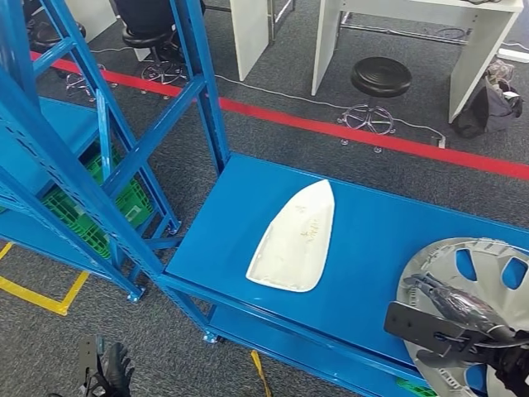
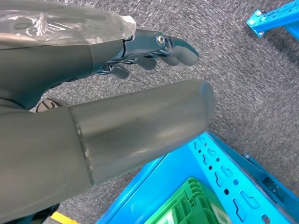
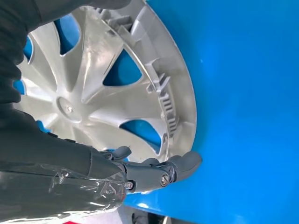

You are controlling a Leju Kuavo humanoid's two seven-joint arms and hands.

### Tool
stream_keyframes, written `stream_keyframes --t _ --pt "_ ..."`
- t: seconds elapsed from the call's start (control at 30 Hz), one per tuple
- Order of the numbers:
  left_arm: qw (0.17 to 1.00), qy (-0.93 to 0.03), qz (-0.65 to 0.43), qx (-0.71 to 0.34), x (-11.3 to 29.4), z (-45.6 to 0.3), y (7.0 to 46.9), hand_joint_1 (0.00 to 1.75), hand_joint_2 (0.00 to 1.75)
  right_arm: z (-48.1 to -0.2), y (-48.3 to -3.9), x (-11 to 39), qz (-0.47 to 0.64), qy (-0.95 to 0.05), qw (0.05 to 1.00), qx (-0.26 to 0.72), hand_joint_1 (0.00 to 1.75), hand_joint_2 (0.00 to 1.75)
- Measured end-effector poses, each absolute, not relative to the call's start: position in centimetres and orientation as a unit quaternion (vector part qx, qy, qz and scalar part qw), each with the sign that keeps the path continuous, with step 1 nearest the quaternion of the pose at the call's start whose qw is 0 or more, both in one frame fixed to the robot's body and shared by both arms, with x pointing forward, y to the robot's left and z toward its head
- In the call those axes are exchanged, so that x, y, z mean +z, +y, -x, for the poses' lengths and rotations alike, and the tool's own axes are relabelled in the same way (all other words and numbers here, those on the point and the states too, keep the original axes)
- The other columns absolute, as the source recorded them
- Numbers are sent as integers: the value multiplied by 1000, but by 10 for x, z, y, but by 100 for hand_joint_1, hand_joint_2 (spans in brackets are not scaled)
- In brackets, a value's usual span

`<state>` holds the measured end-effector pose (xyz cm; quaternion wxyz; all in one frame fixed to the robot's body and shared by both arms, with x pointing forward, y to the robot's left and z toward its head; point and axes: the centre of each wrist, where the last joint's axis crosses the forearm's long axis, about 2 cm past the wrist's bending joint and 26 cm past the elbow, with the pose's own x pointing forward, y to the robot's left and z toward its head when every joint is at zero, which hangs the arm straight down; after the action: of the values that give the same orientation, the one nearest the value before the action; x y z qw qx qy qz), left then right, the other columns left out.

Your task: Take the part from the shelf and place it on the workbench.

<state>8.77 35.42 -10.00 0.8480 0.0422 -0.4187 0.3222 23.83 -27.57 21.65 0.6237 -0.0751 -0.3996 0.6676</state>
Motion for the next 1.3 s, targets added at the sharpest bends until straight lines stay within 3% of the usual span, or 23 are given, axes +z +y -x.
stream_keyframes --t 0.87,1.1,1.3 --pt "848 -422 -35 318 -99 -91 352 0 0 -229 -271 202 92 -383 593 702 0 175" --pt "848 -423 -32 317 -100 -90 353 0 0 -227 -295 192 162 -362 576 715 0 175" --pt "849 -423 -31 316 -100 -89 353 0 0 -233 -317 195 299 -316 502 747 0 175"
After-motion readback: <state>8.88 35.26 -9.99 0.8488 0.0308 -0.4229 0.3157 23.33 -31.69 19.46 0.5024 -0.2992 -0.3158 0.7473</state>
